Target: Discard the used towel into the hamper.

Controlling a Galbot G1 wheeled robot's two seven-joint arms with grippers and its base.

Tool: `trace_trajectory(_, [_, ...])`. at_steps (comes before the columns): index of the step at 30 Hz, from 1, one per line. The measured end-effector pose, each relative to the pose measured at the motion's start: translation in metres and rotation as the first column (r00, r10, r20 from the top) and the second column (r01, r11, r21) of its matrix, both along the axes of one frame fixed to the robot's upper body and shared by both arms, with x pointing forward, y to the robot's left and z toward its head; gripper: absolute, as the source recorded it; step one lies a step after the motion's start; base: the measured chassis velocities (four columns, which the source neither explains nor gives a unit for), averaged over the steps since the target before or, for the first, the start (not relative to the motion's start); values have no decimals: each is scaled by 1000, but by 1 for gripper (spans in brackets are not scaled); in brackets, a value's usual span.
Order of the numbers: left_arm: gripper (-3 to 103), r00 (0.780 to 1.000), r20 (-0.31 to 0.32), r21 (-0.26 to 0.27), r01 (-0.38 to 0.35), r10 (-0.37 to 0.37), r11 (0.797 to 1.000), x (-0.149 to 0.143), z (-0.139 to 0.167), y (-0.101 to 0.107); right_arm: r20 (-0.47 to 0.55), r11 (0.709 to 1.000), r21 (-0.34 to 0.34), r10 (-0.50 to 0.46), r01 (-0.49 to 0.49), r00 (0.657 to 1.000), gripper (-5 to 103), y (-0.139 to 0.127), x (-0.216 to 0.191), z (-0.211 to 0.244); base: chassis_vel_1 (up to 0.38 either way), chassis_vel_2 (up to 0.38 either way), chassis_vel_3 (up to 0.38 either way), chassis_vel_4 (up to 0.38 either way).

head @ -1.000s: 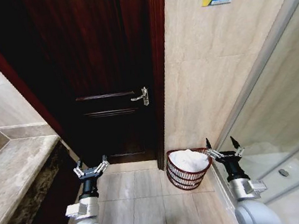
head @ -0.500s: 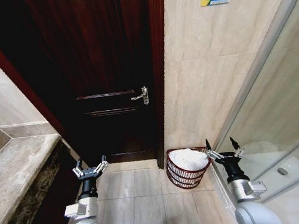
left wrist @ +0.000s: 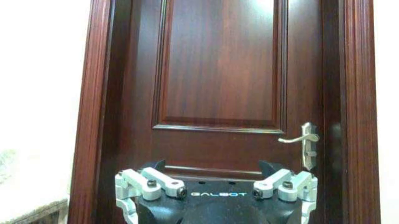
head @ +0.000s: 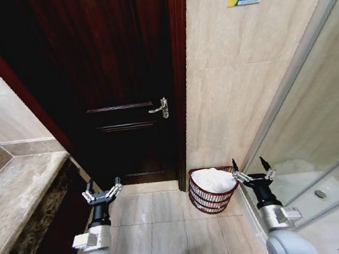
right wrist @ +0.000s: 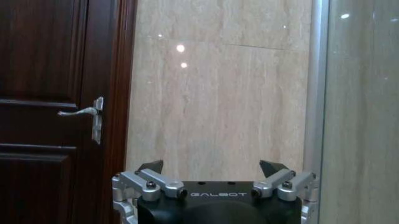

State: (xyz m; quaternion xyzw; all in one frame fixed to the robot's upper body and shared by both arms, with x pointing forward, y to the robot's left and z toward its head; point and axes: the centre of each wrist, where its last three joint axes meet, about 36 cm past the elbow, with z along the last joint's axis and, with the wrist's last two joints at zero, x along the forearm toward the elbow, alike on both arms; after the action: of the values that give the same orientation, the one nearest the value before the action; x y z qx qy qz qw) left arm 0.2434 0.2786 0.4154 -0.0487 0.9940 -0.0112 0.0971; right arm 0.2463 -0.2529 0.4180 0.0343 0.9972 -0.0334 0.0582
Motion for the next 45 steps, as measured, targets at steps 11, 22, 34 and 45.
trace_trajectory(11, [100,1000,-1,-3,-6,6,1000,-2,1,-3,1,1000,-4,-2,2,1000,100,-5,-1,-2,29,-20,-17,22])
trace_trajectory(22, [100,1000,19,2,-10,10,1000,-1,-1,-4,3,1000,-8,-2,2,1000,100,-8,-1,-1,26,-3,-5,27])
trace_trajectory(34, [100,1000,29,8,-12,11,1000,-1,-2,-4,1,1000,-8,-4,4,1000,100,-9,-3,-2,5,-13,-8,7])
trace_trajectory(45, [100,1000,25,10,-11,10,1000,-1,-3,-4,-2,1000,-8,-6,6,1000,100,-8,-6,-4,0,0,0,0])
